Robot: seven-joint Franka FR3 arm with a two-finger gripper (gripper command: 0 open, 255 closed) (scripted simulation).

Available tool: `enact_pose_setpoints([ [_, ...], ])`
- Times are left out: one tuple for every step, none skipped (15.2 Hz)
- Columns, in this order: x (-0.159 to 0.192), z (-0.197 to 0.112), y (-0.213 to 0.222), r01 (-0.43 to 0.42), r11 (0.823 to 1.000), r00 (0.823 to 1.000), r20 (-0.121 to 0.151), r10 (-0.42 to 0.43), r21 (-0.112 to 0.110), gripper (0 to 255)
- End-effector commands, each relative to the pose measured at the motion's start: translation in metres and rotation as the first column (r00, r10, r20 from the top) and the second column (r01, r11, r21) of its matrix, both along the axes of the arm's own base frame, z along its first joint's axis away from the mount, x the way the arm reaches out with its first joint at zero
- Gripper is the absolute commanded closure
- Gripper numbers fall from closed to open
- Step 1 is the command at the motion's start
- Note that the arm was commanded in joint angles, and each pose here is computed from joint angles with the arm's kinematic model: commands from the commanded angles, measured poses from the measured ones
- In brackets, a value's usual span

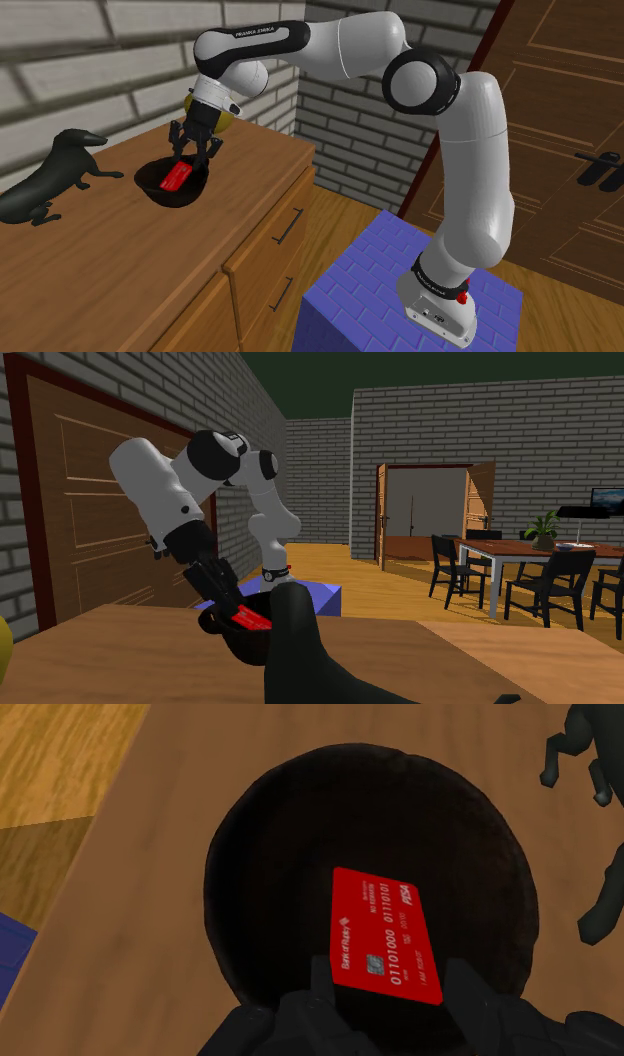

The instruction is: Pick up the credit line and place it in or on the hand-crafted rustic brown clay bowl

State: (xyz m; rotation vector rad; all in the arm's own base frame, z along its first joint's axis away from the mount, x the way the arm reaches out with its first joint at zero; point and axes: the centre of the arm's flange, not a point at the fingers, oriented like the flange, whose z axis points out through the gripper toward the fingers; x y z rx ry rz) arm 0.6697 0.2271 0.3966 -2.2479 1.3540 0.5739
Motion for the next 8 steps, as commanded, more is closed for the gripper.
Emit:
enact_pose_setpoints([
  [0.0000,-0.0003,0.0000,0.000,1.000,1.000,0.000,0.000,0.000,255],
  [0.0000,-0.0003,0.0000,0.000,1.000,1.000,0.000,0.000,0.000,255],
  [0.0000,-0.0002,0.0000,0.000,1.000,1.000,0.000,0.000,0.000,0],
  [0.0000,-0.0003,0.0000,0.000,1.000,1.000,0.000,0.000,0.000,0],
  [-0.0001,-0.0003,0.0000,0.000,1.000,1.000,0.000,0.000,0.000,0],
  [-0.0001,-0.0003,-0.0001,0.000,1.000,1.000,0.000,0.000,0.000,0],
  [-0.0001,-0.0003,-0.0001,0.000,1.000,1.000,0.000,0.000,0.000,0],
  [0.0000,-0.0003,0.0000,0.000,1.000,1.000,0.000,0.000,0.000,0],
])
